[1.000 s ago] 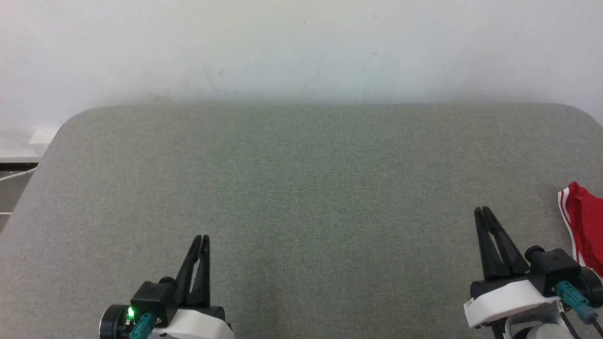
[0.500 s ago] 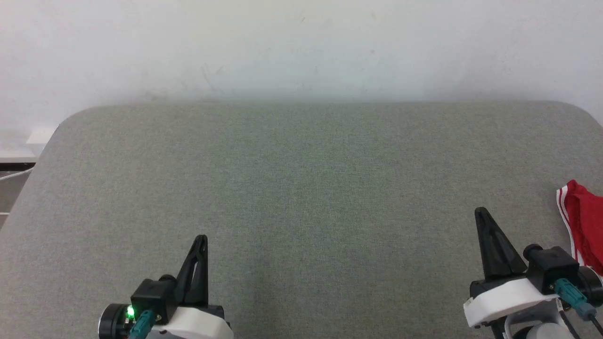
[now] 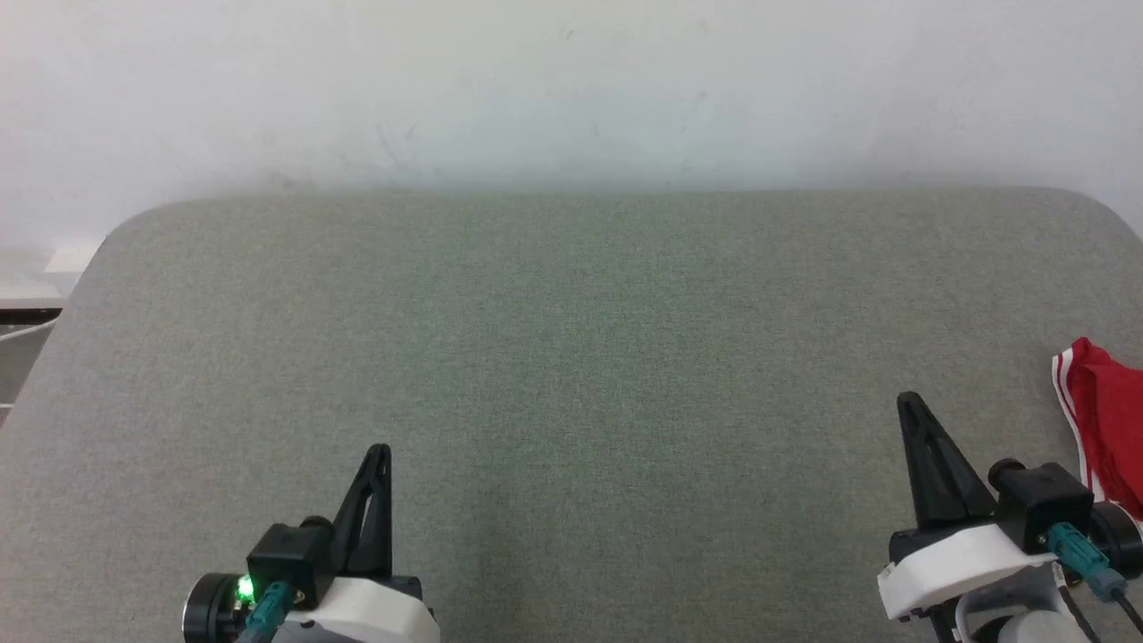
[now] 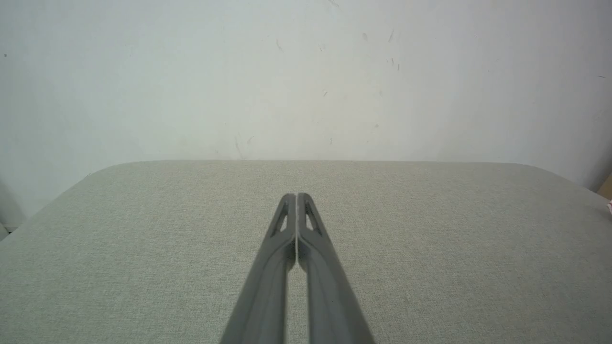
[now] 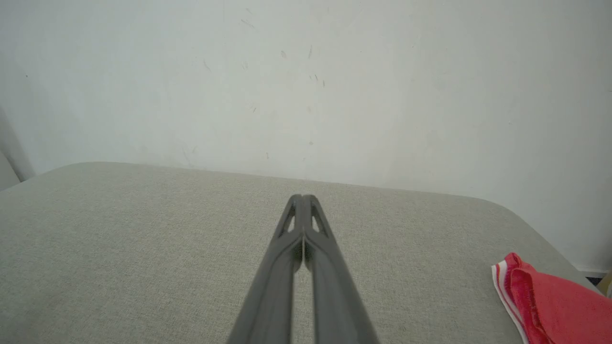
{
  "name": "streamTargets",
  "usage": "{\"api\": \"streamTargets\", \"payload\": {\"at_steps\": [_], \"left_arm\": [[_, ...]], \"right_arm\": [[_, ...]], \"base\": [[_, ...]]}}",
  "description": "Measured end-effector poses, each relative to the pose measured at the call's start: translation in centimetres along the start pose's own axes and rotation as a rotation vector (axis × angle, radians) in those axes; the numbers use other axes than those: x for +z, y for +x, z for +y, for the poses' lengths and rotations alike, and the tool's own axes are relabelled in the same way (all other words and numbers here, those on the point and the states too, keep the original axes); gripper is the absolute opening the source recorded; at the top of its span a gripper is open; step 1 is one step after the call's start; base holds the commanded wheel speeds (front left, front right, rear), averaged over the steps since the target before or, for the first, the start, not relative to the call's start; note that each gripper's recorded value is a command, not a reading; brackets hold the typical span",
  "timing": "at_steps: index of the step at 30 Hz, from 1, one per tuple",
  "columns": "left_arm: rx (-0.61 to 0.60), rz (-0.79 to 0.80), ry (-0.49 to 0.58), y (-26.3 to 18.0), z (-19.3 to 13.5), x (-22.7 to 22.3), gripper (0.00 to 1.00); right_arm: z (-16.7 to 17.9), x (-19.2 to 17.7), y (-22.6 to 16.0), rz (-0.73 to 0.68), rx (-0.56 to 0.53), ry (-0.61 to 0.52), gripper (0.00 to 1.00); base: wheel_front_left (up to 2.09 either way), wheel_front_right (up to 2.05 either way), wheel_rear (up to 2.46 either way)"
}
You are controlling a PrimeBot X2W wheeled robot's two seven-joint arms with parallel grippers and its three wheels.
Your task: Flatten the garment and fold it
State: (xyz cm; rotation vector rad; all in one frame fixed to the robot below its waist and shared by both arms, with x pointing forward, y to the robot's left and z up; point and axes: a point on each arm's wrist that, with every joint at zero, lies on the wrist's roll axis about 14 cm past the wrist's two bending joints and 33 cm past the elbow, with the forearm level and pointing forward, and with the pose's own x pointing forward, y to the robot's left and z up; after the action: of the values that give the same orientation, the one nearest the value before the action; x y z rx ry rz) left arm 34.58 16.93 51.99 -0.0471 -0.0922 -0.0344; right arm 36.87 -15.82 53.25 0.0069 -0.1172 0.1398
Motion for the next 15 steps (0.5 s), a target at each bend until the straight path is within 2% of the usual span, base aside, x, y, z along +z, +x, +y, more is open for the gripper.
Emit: {"api": "streamTargets", "payload": {"at_steps": [15], "left_arm": [[0.0, 0.022, 0.016, 0.29, 0.07, -0.15, 0.0]], "right_arm": [[-0.08, -0.1, 0.01, 0.018, -0.002, -0.004, 0.0]], "base": [[0.0, 0.0, 0.0]]}}
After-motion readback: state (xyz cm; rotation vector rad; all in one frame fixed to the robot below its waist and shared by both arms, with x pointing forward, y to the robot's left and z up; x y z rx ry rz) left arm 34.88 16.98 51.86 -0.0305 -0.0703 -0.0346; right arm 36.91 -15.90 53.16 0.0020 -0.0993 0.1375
